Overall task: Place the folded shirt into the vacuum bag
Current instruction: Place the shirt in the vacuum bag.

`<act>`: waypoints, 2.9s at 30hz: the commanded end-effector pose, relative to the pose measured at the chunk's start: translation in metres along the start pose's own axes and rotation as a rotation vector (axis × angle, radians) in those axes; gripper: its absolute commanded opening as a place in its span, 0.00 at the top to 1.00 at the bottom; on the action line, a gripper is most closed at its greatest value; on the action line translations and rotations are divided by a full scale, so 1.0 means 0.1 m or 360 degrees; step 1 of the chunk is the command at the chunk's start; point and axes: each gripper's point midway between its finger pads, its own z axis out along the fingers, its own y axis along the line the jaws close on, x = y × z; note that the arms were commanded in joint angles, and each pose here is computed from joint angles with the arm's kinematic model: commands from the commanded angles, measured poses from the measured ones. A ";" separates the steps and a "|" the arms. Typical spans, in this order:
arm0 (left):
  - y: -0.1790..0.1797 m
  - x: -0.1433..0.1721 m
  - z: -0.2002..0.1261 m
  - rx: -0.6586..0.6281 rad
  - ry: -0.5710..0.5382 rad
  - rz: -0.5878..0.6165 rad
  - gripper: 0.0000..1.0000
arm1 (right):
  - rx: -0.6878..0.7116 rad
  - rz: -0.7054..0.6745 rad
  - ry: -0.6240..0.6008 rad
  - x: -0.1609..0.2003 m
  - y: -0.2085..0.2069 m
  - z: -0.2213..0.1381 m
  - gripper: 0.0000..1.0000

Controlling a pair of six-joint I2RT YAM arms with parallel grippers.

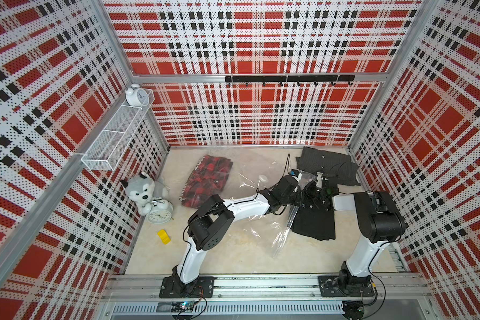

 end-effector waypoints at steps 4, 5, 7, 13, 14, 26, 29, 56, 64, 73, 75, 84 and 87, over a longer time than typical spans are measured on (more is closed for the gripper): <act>-0.25 -0.18 0.01 0.0080 -0.0084 0.0016 1.00 | 0.0053 -0.0069 -0.0056 -0.04 0.06 0.02 0.92; -0.25 -0.21 -0.01 0.0079 -0.0099 0.0014 1.00 | 0.0049 -0.0084 -0.0049 -0.03 0.08 0.01 0.82; -0.22 -0.27 -0.02 0.0076 -0.0124 0.0001 1.00 | 0.0048 -0.0123 -0.0039 -0.02 0.10 -0.03 0.69; -0.11 -0.39 -0.02 0.0051 -0.0165 -0.0028 1.00 | 0.0080 -0.0262 -0.0069 0.00 0.19 -0.31 0.41; -0.11 -0.40 -0.01 0.0054 -0.0167 -0.0030 1.00 | 0.0089 -0.0280 -0.0078 0.00 0.19 -0.36 0.38; -0.04 -0.42 0.14 0.0056 -0.0154 -0.0053 1.00 | 0.0102 -0.0330 -0.0113 0.09 0.06 -0.93 0.18; -0.03 -0.40 0.19 0.0054 -0.0144 -0.0052 1.00 | 0.0112 -0.0349 -0.0136 0.08 0.05 -1.11 0.17; 0.10 -0.36 0.43 0.0052 -0.0098 -0.0068 1.00 | 0.0271 0.0117 -0.0191 0.65 -1.19 -1.75 0.19; 0.07 -0.35 0.35 0.0072 -0.0108 -0.0071 1.00 | 0.0109 0.0098 -0.0079 0.92 -1.03 -1.63 0.62; 0.00 -0.38 0.30 0.0098 -0.0123 -0.0072 1.00 | -0.0053 0.0021 0.0014 1.05 -0.62 -1.53 0.75; -0.03 -0.41 0.28 0.0106 -0.0134 -0.0070 1.00 | -0.0063 0.0005 0.0038 1.10 -0.58 -1.51 0.75; -0.10 -0.50 0.19 0.0118 -0.0179 -0.0064 1.00 | -0.0062 -0.0081 0.0154 1.44 -0.49 -1.34 0.74; -0.09 -0.48 0.23 0.0119 -0.0167 -0.0065 1.00 | -0.0036 -0.0116 0.0193 1.51 -0.50 -1.29 0.70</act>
